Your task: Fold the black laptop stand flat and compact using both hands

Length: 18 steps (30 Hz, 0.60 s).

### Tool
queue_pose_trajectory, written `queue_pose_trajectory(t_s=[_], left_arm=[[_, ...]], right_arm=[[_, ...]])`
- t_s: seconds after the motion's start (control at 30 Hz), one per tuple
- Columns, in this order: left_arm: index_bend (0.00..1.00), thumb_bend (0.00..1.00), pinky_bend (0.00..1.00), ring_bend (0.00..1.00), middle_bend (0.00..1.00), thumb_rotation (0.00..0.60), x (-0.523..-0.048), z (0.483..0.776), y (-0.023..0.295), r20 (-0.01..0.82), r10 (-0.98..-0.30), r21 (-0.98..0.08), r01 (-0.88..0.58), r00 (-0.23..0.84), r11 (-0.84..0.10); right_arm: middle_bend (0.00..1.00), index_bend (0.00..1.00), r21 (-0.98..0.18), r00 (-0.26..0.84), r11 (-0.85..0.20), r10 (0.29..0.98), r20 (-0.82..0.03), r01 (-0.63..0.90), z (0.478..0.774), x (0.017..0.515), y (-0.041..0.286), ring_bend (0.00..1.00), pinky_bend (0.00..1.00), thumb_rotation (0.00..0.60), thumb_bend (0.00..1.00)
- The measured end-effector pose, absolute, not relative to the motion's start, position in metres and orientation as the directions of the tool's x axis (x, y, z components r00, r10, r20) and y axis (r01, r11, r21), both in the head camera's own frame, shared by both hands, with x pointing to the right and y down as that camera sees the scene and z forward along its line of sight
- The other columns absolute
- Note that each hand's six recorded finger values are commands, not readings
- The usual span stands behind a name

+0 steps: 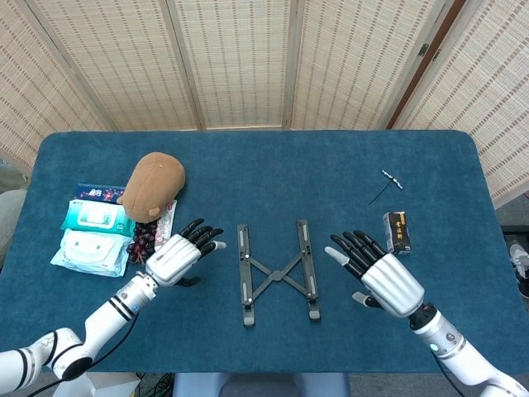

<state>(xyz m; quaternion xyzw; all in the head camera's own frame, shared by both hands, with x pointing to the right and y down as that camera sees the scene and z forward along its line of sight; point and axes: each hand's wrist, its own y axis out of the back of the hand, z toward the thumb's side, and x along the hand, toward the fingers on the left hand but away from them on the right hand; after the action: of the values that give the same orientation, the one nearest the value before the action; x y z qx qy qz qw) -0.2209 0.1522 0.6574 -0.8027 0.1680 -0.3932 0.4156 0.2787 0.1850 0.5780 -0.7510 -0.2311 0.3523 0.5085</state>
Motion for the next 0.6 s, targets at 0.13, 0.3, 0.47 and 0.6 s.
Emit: queue_pose_trajectory(t_s=[0.13,0.3,0.47,0.6], left_arm=[[0.16,0.15,0.00,0.11,0.09,0.600,-0.209,0.675,0.150,0.512,-0.585,-0.789,0.075,0.628,-0.610],[0.11,0.15,0.00,0.10,0.07,0.600,-0.200,0.698,0.147,0.550,-0.592,-0.764,0.069,0.589,-0.642],[0.08,0.14,0.00,0.08,0.05,0.600,-0.189,0.711,0.146,0.563,-0.603,-0.757,0.060,0.565,-0.651],[0.08,0.12,0.00,0.07,0.04,0.600,-0.180,0.720,0.146,0.581,-0.606,-0.742,0.045,0.543,-0.669]], right_arm=[[0.00,0.00,-0.928,0.650,-0.369,0.693,-0.312,-0.051,0.589,0.274,0.189,0.00,0.06,0.600,0.00],[0.00,0.00,-0.938,0.643,-0.330,0.695,-0.320,-0.110,0.602,0.267,0.194,0.00,0.01,0.600,0.00],[0.00,0.00,-0.928,0.615,-0.340,0.703,-0.357,-0.151,0.619,0.260,0.199,0.00,0.00,0.600,0.00],[0.00,0.00,-0.919,0.604,-0.353,0.699,-0.383,-0.175,0.632,0.256,0.203,0.00,0.00,0.600,0.00]])
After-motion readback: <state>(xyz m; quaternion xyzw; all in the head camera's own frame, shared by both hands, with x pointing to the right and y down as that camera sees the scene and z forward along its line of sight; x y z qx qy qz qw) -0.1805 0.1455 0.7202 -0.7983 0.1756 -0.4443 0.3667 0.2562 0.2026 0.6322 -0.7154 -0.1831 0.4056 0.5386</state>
